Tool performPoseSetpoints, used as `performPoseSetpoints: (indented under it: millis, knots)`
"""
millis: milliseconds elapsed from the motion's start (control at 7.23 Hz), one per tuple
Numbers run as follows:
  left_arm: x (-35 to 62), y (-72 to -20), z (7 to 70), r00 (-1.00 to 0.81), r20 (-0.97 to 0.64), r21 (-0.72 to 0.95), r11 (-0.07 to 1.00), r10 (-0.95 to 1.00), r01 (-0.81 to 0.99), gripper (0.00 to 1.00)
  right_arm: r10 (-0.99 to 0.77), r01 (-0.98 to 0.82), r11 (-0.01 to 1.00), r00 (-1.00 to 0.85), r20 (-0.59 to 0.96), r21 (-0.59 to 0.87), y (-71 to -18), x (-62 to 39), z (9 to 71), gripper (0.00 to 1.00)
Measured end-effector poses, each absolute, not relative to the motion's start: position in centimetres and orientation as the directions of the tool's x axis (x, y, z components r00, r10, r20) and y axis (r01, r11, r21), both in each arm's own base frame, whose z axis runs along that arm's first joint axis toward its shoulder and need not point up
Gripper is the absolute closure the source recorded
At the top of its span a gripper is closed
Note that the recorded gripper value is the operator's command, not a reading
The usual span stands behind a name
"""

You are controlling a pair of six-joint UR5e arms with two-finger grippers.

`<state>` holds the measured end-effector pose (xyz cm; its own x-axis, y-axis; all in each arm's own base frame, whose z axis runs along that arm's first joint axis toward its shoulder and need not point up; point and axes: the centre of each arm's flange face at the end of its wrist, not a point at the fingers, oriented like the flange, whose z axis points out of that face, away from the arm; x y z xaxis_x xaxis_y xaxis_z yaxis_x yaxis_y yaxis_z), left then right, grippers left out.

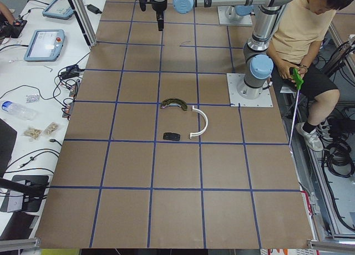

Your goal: Place bearing gear from tray to pile

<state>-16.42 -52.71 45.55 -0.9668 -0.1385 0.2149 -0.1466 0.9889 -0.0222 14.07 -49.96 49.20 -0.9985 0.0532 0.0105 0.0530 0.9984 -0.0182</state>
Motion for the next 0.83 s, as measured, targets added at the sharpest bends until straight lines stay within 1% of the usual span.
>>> performPoseSetpoints:
  millis: [277, 415, 692, 830]
  knots:
    - [-16.3, -52.3, 45.5, -0.967, 0.214, -0.022, 0.989, -0.139, -0.147, 0.0, 0.018, 0.018, 1.0, -1.0, 0.016, -0.018, -50.4, 12.6, 49.2, 0.0]
    - [-16.2, -52.3, 45.6, -0.967, 0.214, -0.023, 0.989, -0.141, -0.149, 0.0, -0.012, -0.012, 1.0, -1.0, 0.019, -0.01, -51.0, 9.4, 48.9, 0.0]
    - [-16.0, -52.4, 45.6, -0.966, 0.216, -0.024, 0.988, -0.146, -0.154, 0.0, -0.078, -0.078, 0.997, -0.997, 0.008, 0.012, -52.0, -1.2, 47.9, 0.0]
    - [-15.9, -52.4, 45.7, -0.965, 0.215, -0.026, 0.988, -0.146, -0.156, 0.0, -0.075, -0.075, 0.997, -0.997, -0.001, 0.025, -52.2, -6.8, 46.8, 0.0]
